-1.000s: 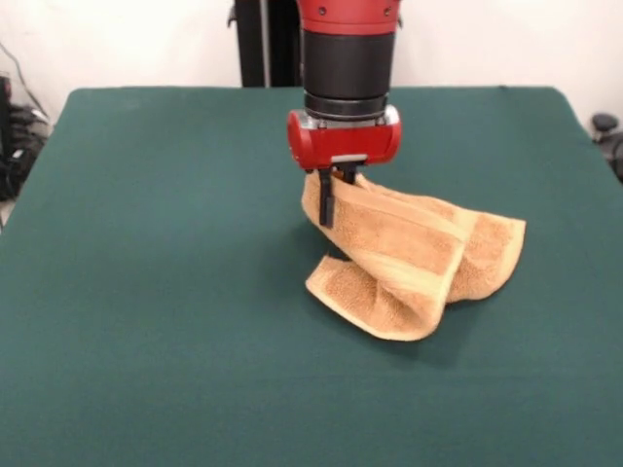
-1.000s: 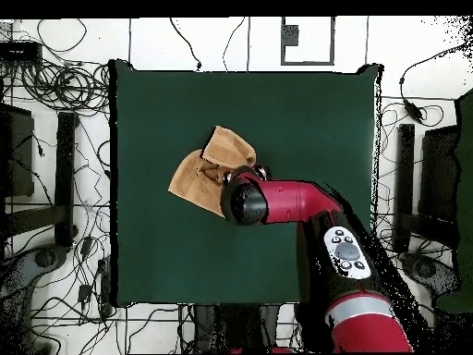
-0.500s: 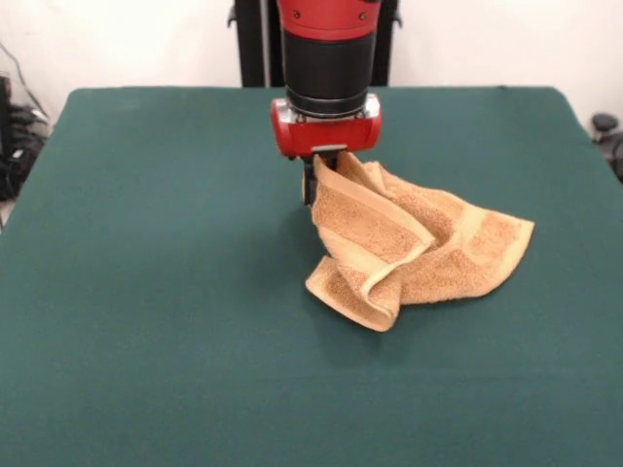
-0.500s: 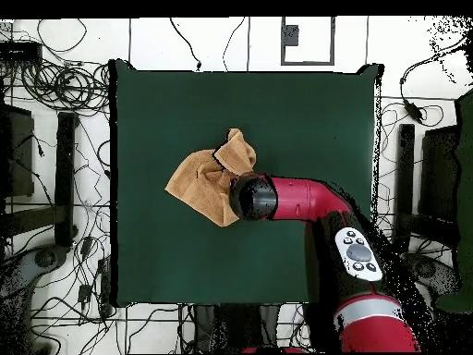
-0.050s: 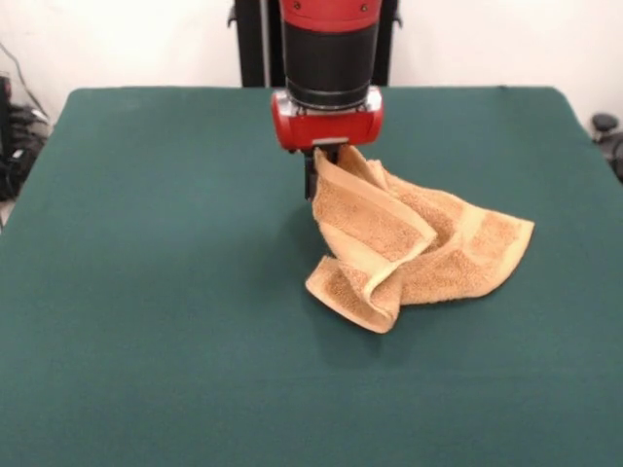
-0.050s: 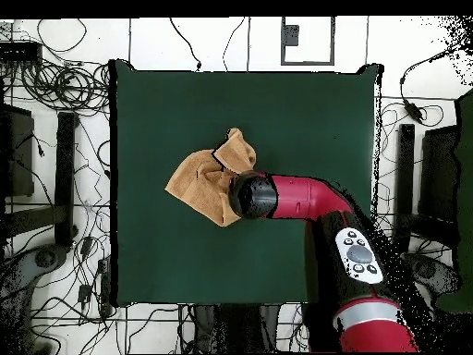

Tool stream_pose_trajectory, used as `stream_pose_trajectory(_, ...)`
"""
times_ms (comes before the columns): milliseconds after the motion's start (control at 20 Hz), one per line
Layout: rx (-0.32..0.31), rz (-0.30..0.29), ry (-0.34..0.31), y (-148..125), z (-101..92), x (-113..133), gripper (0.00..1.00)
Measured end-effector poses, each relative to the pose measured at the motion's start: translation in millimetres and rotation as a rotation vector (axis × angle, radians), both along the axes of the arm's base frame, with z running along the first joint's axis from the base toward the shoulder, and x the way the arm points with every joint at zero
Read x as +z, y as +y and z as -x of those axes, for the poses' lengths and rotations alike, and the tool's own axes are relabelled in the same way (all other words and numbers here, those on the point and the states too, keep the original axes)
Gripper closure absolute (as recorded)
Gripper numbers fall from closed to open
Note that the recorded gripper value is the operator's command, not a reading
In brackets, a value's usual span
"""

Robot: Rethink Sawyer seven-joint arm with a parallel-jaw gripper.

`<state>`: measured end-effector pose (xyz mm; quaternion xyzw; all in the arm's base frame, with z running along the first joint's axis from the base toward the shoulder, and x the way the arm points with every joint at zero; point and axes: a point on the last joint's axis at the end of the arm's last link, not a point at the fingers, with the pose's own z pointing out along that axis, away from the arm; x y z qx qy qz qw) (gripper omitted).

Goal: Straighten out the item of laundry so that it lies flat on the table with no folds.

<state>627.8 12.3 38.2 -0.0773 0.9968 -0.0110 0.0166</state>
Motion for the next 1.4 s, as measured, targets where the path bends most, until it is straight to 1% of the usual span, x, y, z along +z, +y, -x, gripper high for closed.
stream_pose_trajectory(100, -0.005, 0.009, 0.020, 0.4, -0.1, 11.7, 1.00)
stream_pose_trajectory(400, -0.039, 0.033, 0.113, 2.6, 5.0, 54.8, 1.00)
stream_pose_trajectory(550, -0.055, 0.038, 0.134, 1.8, 7.1, 63.7, 1.00)
stream_pose_trajectory(600, -0.074, 0.042, 0.155, -0.2, 10.3, 70.0, 1.00)
stream_pose_trajectory(700, -0.088, 0.045, 0.167, -2.2, 12.1, 73.3, 1.00)
stream_pose_trajectory(1100, -0.187, 0.061, 0.228, -13.5, 24.4, 79.3, 1.00)
stream_pose_trajectory(1150, -0.224, 0.067, 0.243, -16.0, 27.6, 81.2, 1.00)
stream_pose_trajectory(1400, -0.282, 0.077, 0.255, -18.2, 31.5, 83.5, 1.00)
